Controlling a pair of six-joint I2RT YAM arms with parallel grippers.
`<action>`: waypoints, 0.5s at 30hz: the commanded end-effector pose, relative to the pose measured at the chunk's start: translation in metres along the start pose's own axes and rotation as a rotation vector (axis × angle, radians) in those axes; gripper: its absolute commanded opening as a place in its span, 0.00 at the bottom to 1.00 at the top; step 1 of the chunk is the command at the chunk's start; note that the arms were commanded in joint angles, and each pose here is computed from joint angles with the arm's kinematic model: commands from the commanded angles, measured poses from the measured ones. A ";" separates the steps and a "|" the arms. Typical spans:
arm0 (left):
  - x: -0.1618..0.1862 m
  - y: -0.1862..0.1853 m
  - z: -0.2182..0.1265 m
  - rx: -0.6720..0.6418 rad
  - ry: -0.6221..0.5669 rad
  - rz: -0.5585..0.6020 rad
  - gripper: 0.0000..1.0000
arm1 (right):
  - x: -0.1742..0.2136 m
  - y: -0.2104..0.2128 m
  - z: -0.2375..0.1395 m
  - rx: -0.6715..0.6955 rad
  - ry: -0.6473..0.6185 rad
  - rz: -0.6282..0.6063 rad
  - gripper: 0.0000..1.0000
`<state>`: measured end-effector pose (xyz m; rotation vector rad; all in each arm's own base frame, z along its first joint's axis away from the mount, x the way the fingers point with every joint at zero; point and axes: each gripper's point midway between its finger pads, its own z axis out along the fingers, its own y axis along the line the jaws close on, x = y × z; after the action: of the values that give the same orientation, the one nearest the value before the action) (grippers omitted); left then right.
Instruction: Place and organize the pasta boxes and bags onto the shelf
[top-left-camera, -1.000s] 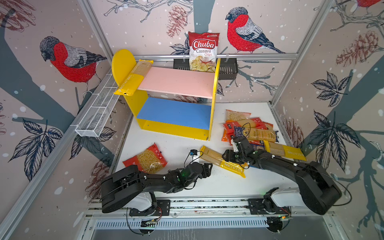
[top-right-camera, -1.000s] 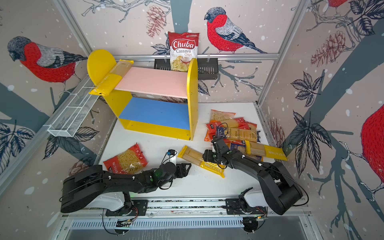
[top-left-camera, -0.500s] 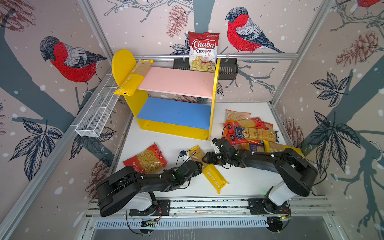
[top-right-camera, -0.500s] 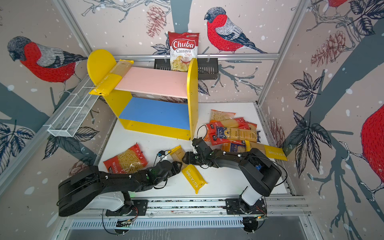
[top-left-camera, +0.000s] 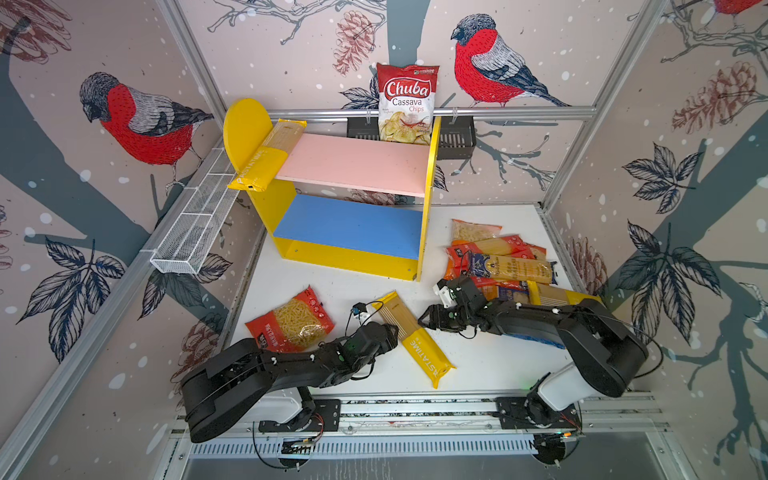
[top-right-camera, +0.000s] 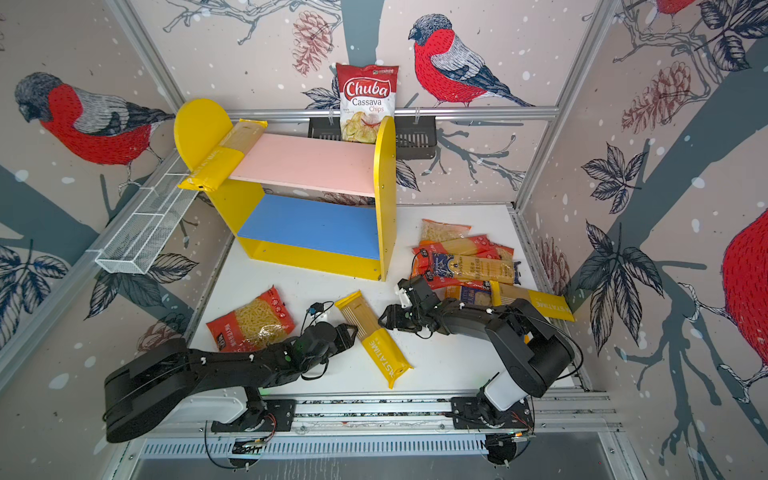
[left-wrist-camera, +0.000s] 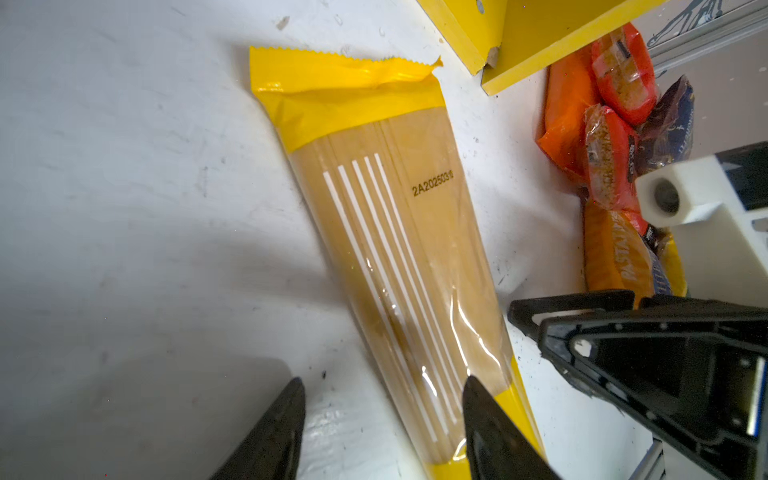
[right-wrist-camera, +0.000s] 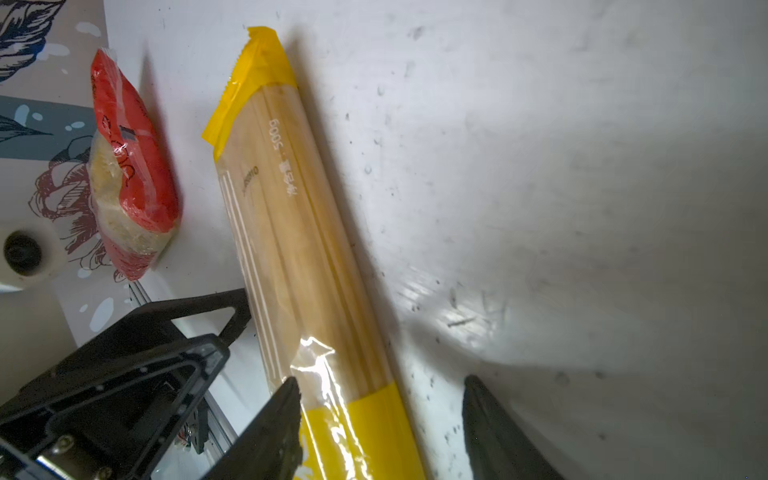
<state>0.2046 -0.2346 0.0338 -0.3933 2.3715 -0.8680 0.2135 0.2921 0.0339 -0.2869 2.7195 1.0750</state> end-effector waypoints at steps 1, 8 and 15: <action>-0.002 -0.013 0.001 0.073 -0.007 -0.038 0.52 | 0.011 0.008 0.011 -0.046 0.052 -0.020 0.61; -0.004 0.001 0.003 0.070 -0.014 -0.085 0.29 | 0.016 0.036 0.025 -0.181 0.083 -0.030 0.47; -0.007 0.006 0.004 0.064 -0.017 -0.079 0.20 | 0.015 0.056 0.020 -0.300 0.064 -0.024 0.25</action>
<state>0.2105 -0.2244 0.0259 -0.4783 2.3350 -0.9286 0.1912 0.3305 0.0335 -0.3663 2.6723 1.3427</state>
